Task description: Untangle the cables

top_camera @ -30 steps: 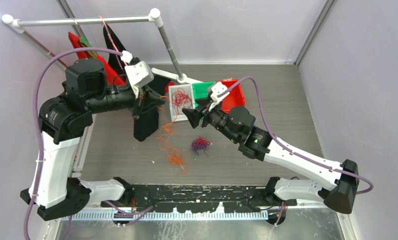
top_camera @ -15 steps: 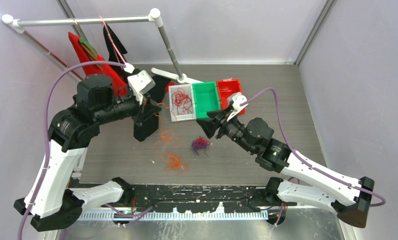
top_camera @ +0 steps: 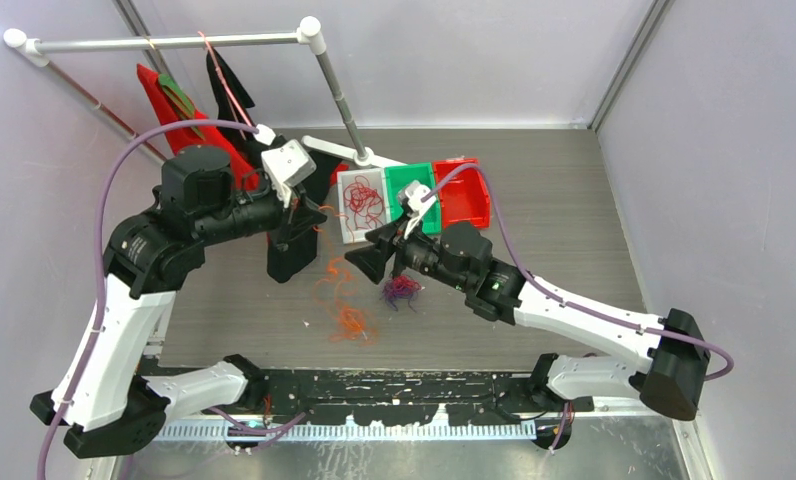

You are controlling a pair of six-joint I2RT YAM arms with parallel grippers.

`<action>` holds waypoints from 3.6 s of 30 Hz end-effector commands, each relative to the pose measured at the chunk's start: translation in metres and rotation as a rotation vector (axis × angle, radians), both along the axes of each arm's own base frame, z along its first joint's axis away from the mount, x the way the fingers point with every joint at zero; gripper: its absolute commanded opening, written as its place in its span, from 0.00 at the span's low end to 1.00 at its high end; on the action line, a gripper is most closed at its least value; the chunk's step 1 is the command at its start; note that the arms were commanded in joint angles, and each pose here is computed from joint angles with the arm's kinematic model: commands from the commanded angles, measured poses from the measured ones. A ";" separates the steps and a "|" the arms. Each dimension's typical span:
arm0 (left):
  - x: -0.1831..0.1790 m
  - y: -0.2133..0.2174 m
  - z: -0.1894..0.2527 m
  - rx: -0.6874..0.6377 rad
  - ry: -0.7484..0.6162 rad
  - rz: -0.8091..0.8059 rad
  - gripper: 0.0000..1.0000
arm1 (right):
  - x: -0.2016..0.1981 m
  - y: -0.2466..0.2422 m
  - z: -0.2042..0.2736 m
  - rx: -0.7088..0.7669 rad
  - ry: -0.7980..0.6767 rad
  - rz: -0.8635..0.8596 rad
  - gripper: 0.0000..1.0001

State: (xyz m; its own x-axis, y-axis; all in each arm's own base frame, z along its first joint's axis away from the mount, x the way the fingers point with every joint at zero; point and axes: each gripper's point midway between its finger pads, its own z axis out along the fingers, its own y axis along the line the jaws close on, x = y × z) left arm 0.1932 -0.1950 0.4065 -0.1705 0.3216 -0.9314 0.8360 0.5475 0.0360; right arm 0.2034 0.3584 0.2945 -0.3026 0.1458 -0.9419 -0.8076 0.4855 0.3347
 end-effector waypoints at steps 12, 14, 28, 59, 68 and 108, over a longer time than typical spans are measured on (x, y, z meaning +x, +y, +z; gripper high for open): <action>0.004 -0.005 0.005 -0.053 0.003 0.021 0.00 | -0.013 0.042 0.070 0.209 -0.122 0.182 0.65; 0.006 -0.003 0.007 -0.052 -0.003 0.038 0.00 | -0.008 0.052 0.061 0.189 -0.111 0.188 0.65; 0.069 0.035 -0.040 0.184 -0.088 0.324 0.00 | 0.018 0.024 -0.012 0.115 -0.021 -0.081 0.69; 0.062 0.048 -0.024 0.215 -0.132 0.328 0.00 | -0.032 0.079 -0.133 -0.112 0.081 0.073 0.12; 0.051 0.062 -0.031 0.295 -0.163 0.301 0.00 | -0.027 0.013 -0.078 -0.100 0.040 0.012 0.01; -0.017 0.104 -0.078 0.459 -0.220 0.141 0.00 | -0.030 -0.198 0.177 0.052 -0.306 -0.425 0.01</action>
